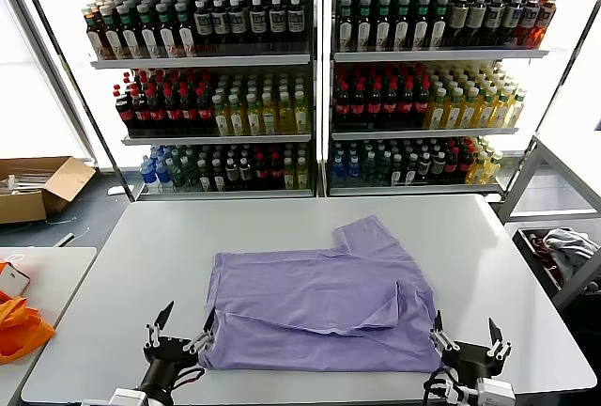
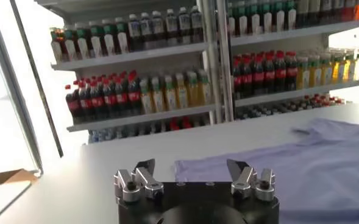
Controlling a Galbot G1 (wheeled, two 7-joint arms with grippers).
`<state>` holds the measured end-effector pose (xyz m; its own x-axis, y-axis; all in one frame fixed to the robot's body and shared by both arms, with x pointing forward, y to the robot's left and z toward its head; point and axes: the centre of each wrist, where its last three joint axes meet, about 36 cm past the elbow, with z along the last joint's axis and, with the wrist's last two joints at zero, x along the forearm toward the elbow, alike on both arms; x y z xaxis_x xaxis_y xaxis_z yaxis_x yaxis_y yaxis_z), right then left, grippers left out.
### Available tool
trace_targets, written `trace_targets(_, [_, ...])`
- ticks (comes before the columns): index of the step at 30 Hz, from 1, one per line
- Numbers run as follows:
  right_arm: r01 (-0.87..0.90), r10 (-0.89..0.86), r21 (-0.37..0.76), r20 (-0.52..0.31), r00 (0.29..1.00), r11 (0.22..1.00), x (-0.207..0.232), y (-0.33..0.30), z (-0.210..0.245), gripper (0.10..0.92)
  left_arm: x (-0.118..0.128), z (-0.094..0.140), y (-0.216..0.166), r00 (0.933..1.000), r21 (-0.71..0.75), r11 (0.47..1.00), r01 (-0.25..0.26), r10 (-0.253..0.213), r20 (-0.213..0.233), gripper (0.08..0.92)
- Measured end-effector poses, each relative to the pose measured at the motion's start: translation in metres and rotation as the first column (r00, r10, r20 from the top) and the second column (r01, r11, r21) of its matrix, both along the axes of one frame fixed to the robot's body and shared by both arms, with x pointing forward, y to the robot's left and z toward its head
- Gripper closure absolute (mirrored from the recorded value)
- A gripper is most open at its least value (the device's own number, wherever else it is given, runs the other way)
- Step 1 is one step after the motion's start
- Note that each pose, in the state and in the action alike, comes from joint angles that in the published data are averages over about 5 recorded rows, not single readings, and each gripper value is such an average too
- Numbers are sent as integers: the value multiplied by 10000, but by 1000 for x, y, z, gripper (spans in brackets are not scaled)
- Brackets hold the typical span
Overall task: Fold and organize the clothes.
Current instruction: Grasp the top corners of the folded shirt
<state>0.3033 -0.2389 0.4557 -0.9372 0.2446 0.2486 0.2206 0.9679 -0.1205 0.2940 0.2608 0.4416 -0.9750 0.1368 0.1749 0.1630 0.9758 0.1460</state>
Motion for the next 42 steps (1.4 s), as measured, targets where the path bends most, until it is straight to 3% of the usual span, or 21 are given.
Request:
trace_targets(8, [-2312, 2312, -163, -41, 9729, 9728, 86, -10, 4, 200, 64, -3, 10, 9918, 118, 9921, 1248, -1244, -297, 177])
trace_targets(16, [-3620, 3568, -671, -779, 9309, 9298, 158, -12, 6, 200, 119, -15, 13, 9824, 103, 9861, 1657, -1641, -895, 177])
trace_targets(22, [-3760, 3666, -585, -1282, 9215, 9248, 201, -16, 2, 200, 151, -28, 15, 9745, 177, 9866, 1621, -1573, -1599, 177])
trace_targets(30, [-3614, 3540, -241, -1507, 9230, 9321, 245, -20, -5, 200, 185, -46, 18, 9620, 451, 9906, 1292, -1142, -2481, 177])
trace_targets(42, [-3384, 3397, 395, -1842, 9223, 9402, 283, -4, -24, 200, 208, -53, 29, 9443, 689, 9942, 824, -558, -3244, 177])
